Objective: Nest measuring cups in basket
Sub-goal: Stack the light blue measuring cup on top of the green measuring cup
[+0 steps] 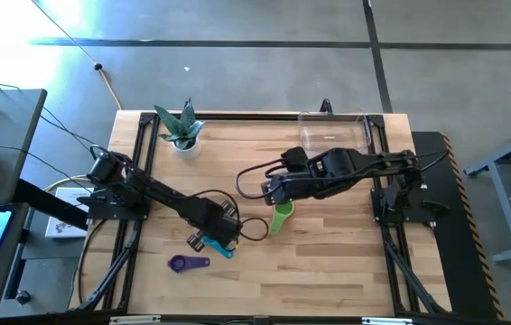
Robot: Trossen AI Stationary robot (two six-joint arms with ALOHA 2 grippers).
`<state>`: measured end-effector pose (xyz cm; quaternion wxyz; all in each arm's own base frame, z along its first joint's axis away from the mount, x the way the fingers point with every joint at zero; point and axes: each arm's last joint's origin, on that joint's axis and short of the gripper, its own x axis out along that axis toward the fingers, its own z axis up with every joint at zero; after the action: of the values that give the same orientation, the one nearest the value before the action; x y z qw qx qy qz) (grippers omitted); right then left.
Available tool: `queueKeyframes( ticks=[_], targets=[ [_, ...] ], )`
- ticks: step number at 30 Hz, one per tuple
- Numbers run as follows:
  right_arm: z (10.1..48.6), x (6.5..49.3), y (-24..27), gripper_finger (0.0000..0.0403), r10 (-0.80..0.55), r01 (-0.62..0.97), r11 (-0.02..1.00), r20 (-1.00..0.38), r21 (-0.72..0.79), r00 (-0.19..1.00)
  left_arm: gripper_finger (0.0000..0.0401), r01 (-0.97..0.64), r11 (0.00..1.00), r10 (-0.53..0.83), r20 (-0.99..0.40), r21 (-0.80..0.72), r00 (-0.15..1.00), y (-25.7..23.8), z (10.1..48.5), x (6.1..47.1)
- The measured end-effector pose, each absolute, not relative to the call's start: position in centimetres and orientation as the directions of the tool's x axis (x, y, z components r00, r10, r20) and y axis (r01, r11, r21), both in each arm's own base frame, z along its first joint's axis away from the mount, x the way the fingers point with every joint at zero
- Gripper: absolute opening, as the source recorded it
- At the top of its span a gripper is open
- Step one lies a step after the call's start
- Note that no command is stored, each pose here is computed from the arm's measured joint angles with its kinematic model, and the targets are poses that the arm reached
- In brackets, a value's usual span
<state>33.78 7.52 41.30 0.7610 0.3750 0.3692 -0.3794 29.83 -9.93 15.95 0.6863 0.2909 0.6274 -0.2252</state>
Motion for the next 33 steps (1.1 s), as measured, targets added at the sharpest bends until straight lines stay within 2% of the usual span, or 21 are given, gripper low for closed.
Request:
queueKeyframes(
  ticks=[7,21,26,33],
  targets=[
    [41.3,33.7,7.6,0.0066,-0.301,0.854,0.437,-0.848,0.284,0.436,0.001,0.673,0.73,0.057,-0.992,0.119,0.113,-9.9,16.0,29.8],
    [41.3,33.7,7.6,0.0066,-0.302,0.855,0.436,-0.849,0.281,0.433,0.0072,0.653,0.749,0.058,-0.992,0.117,0.111,-9.9,16.1,29.8],
    [41.3,33.7,7.6,0.0066,-0.304,0.855,0.437,-0.848,0.28,0.434,0.0078,0.603,0.786,0.048,-0.986,0.134,0.158,-9.7,17.7,29.4],
    [41.4,33.9,7.6,0.0066,-0.318,0.849,0.434,-0.83,0.302,0.457,0.0079,0.474,0.87,0.038,-0.977,0.136,0.211,-8.6,21.7,27.4]
  ],
)
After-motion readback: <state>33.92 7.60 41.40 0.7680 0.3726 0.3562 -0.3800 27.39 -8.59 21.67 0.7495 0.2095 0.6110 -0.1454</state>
